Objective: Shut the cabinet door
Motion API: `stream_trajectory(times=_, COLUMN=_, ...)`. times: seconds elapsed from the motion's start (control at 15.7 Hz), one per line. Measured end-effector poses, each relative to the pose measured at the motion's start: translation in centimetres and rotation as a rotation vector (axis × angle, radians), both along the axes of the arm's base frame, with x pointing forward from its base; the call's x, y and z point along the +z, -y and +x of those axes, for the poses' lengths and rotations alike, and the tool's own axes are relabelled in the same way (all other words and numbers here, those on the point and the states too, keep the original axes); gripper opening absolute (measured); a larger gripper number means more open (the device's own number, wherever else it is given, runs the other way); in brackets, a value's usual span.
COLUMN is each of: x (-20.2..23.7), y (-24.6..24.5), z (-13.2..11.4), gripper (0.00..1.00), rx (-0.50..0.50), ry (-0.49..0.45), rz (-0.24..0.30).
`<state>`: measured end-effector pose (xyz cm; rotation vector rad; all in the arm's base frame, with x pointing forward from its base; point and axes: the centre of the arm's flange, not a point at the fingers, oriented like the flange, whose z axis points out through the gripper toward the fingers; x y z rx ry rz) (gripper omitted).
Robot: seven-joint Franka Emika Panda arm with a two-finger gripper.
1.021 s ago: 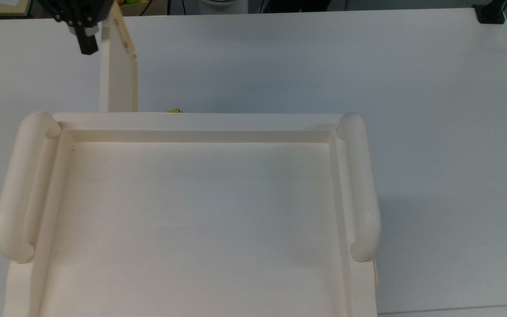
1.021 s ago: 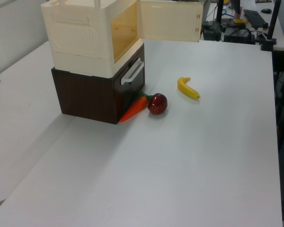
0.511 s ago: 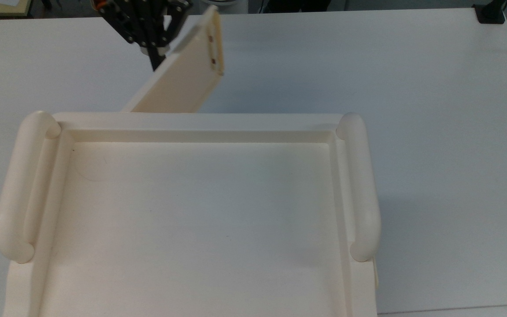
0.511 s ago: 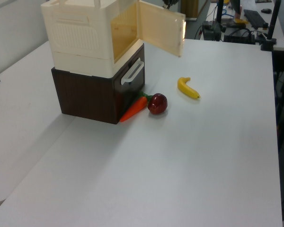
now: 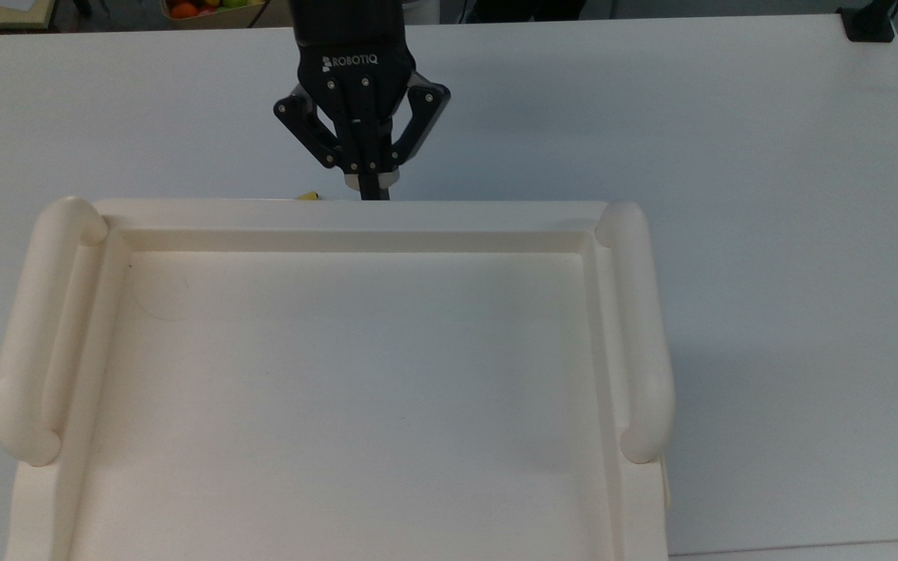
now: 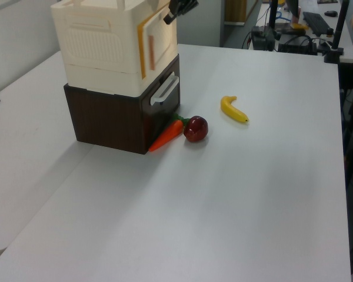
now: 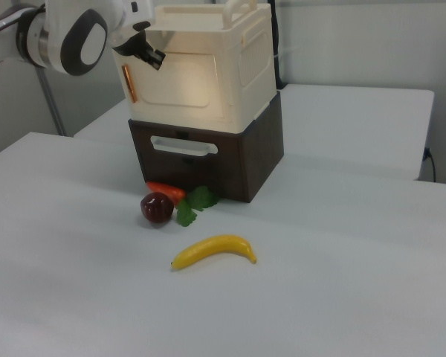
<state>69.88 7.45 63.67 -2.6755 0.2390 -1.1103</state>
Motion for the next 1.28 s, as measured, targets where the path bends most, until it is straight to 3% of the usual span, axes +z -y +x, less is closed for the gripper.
stream_trajectory(times=0.26, x=0.4, y=-1.1, z=0.3, gripper=0.01, rx=0.004, ry=0.082, rz=0.010)
stream_trajectory(times=0.77, x=-1.8, y=-1.0, z=0.2, gripper=0.01, rx=0.008, ry=0.037, rz=-0.015)
stream_trajectory(times=0.89, x=-3.4, y=-0.9, z=-0.5, gripper=0.01, rx=0.026, ry=-0.054, rz=-0.064)
stream_trajectory(times=1.28, x=-6.8, y=0.3, z=-5.8, gripper=0.01, rx=0.138, ry=-0.545, rz=-0.286)
